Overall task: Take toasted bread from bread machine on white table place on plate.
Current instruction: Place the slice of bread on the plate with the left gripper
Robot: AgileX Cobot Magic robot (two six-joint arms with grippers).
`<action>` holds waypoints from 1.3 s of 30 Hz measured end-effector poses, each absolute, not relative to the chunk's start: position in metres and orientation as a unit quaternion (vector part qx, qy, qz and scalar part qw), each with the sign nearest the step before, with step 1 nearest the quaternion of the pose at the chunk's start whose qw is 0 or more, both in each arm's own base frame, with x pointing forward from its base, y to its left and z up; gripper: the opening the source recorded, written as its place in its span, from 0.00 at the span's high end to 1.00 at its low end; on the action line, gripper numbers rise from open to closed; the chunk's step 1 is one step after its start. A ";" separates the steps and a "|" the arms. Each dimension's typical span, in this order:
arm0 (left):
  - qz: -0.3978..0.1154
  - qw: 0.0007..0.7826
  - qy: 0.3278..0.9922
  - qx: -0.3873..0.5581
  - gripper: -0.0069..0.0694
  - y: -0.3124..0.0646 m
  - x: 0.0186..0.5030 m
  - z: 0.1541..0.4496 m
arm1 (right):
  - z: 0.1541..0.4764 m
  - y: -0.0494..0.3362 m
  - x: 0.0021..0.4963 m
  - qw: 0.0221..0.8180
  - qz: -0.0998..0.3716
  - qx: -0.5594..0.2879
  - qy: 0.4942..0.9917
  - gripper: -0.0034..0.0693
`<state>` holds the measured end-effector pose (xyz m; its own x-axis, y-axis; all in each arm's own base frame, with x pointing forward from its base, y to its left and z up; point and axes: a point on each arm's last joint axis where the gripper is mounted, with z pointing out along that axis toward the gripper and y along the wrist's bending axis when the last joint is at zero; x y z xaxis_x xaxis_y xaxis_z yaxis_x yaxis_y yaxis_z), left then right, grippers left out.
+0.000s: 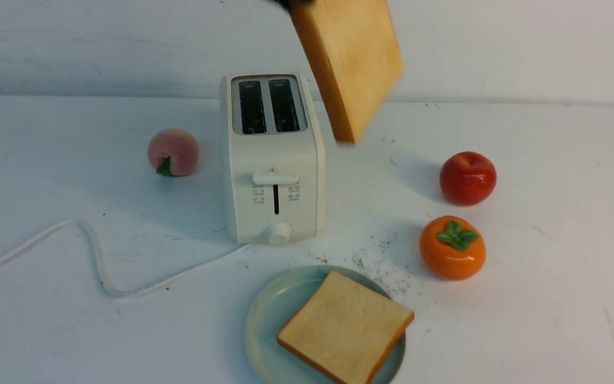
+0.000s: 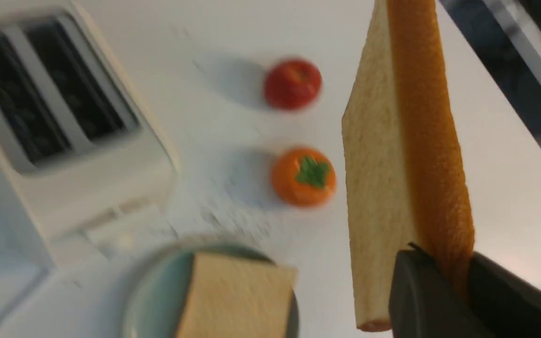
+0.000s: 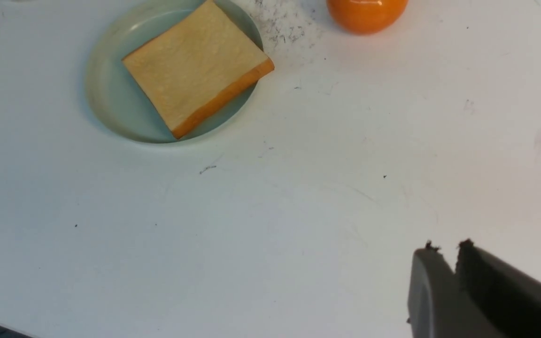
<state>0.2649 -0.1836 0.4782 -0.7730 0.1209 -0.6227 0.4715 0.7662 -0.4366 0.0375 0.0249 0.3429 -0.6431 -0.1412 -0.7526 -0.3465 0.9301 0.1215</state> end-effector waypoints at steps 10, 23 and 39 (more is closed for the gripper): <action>-0.326 0.064 0.914 0.232 0.82 -0.201 0.255 0.328 | 0.343 0.025 0.038 0.399 0.129 -0.136 0.897 0.83; -0.330 0.167 0.905 0.212 0.82 -0.205 0.273 0.310 | 0.343 0.025 0.037 0.399 0.130 -0.136 0.897 0.81; -0.311 0.123 0.923 0.193 0.82 -0.215 0.295 0.264 | 0.343 0.025 0.037 0.399 0.130 -0.136 0.897 0.79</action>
